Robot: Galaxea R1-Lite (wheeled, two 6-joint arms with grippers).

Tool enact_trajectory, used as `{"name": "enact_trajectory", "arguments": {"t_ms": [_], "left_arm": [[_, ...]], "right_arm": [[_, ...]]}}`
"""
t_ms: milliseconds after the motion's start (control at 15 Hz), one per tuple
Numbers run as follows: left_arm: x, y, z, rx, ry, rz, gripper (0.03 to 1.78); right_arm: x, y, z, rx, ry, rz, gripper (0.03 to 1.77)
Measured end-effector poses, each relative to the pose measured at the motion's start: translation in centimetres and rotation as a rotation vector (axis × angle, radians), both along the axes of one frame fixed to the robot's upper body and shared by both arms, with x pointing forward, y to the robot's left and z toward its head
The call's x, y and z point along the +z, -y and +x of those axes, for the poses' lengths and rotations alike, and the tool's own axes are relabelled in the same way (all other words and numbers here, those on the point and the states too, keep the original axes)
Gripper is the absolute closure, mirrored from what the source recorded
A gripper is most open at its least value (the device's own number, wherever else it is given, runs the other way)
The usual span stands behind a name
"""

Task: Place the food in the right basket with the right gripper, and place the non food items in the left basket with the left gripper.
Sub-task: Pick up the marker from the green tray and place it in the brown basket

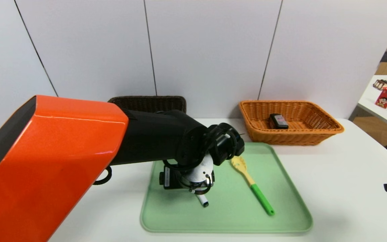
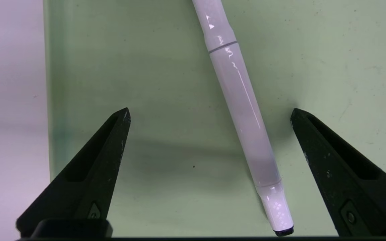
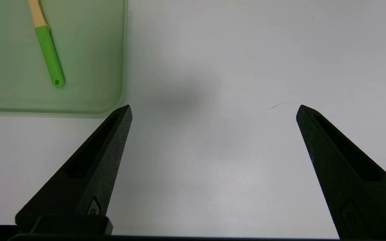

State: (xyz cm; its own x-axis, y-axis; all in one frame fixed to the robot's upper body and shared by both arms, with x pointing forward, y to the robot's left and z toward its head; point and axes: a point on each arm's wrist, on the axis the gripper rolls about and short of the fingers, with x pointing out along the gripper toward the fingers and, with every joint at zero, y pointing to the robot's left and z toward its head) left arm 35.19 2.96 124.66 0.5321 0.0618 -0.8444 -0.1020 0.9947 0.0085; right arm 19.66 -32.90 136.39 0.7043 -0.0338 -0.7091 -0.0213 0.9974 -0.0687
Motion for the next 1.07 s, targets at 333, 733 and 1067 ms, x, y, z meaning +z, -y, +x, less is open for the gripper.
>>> {"name": "enact_trajectory", "arguments": {"t_ms": [333,733,1067], "left_arm": [[-0.6,0.2,0.2,0.001,-0.006,0.010,0.12],[-1.5,0.4,0.3,0.001,-0.025,0.032,0.12],[-1.7,0.1,0.2,0.011,-0.046,0.053,0.12]], "right_arm": [[0.1,0.0,0.1,0.003,0.002,-0.001,0.10],[0.1,0.0,0.1,0.004,0.005,-0.002,0.11],[0.3,0.0,0.1,-0.005,0.011,-0.011,0.11]]}}
